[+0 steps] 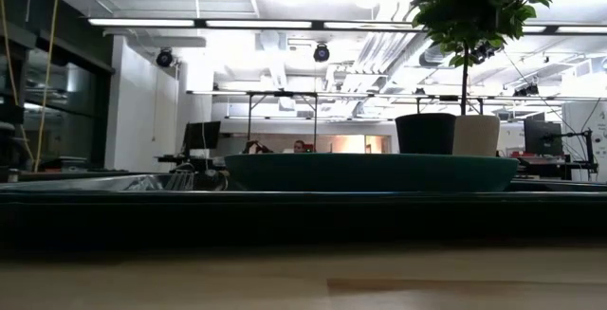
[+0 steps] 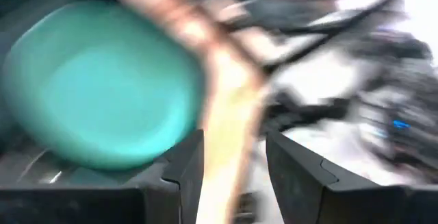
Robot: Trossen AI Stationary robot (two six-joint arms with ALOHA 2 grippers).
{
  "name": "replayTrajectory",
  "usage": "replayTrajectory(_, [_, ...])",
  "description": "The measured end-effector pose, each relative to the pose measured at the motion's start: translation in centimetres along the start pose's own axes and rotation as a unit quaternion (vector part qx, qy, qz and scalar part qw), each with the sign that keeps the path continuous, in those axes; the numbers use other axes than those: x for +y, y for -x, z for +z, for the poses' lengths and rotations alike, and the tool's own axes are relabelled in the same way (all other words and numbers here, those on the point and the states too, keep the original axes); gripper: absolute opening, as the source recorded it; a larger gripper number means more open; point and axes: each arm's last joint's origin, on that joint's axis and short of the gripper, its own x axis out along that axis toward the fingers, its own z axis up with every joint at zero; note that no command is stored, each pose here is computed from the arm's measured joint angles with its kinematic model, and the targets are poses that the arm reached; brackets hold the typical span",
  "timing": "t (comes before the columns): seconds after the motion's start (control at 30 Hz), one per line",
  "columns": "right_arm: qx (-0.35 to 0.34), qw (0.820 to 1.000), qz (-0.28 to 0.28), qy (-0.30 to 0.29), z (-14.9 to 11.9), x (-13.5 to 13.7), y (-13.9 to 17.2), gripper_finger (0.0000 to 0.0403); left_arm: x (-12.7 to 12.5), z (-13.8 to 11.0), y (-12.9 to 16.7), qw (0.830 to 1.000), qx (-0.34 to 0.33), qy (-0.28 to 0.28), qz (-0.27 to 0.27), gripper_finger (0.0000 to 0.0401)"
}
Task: Pick and place plate/cup/fork/spoon on tray
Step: Return to Home Position
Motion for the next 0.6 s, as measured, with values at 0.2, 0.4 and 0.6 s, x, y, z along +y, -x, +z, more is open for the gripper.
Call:
replayTrajectory(0.2, [-0.043,0.997,0.057,0.003,1.1,0.9,0.2,0.02,-0.5,7.4,4.5,0.967,-0.141,-0.117,-0.179,0.014])
replayTrajectory(0.4, [-0.052,0.993,0.104,-0.011,1.5,1.5,0.3,0.02,2.6,11.5,3.1,0.952,-0.131,-0.192,-0.198,0.014])
replayTrajectory(0.6, [-0.058,0.992,0.112,-0.015,1.7,1.6,0.4,0.02,4.0,12.9,3.5,0.94,-0.095,-0.209,-0.25,0.014])
